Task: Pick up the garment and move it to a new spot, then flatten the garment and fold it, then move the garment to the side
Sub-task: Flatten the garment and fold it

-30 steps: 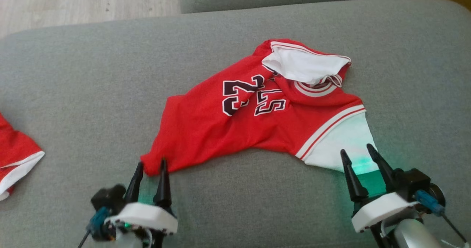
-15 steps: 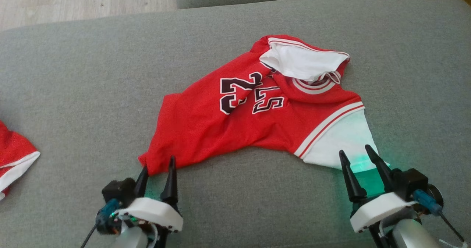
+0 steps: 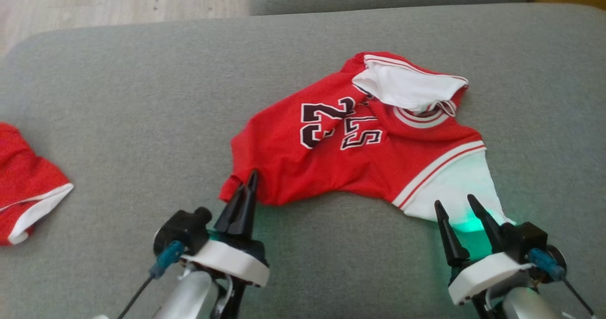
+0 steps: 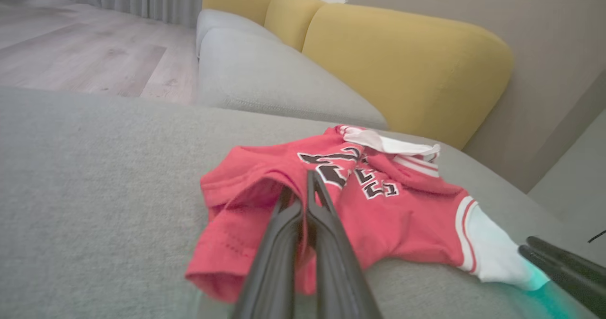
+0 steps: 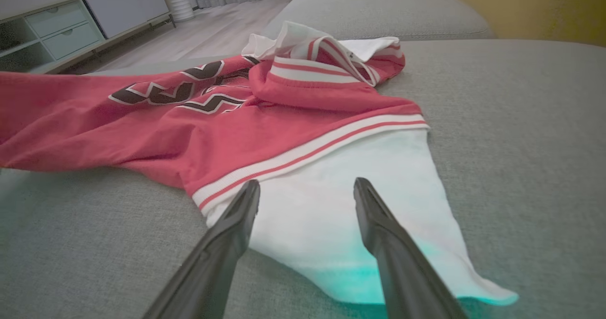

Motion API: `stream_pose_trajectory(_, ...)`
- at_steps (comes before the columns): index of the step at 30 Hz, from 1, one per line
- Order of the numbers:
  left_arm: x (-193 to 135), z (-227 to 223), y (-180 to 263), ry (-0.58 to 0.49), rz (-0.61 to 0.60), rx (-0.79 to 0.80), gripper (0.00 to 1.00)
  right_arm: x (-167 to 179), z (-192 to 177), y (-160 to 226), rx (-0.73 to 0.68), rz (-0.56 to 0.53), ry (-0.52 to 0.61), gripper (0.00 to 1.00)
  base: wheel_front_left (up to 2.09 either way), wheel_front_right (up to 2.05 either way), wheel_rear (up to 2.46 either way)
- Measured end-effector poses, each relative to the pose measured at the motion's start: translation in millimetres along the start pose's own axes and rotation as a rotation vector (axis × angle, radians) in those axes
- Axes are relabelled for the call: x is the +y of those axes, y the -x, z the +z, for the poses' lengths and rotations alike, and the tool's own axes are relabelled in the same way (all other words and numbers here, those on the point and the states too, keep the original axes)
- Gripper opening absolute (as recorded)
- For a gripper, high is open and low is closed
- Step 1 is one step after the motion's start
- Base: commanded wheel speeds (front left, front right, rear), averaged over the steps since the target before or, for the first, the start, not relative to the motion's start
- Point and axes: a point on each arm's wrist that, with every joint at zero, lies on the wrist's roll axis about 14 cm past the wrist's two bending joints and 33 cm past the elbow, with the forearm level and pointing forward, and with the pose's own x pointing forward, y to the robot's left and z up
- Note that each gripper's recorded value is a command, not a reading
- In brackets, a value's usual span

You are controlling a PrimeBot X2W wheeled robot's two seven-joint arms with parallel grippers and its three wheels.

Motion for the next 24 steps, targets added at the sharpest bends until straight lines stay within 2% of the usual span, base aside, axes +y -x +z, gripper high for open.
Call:
stream_pose_trajectory(5,-18,7,3,0.007,-0.048,-0.027,0.0,14,-3,-7,0.008,0.031,-0.024,1.0,0.0,0.0,0.0)
stream_pose_trajectory(11,-31,5,0,0.133,-0.068,-0.032,0.0,21,-12,-14,0.04,0.049,-0.043,1.0,0.0,0.0,0.0)
stream_pose_trajectory(14,-11,6,-2,0.199,0.0,-0.044,0.05,23,-18,-17,0.06,0.056,-0.046,1.0,0.0,0.0,0.0)
stream_pose_trajectory(18,46,9,-11,0.195,0.151,-0.054,0.04,24,-20,-26,0.069,0.065,-0.05,1.0,0.0,0.0,0.0)
stream_pose_trajectory(24,94,4,-30,0.215,0.272,-0.035,0.06,16,-22,-35,0.077,0.051,-0.051,1.0,0.0,0.0,0.0)
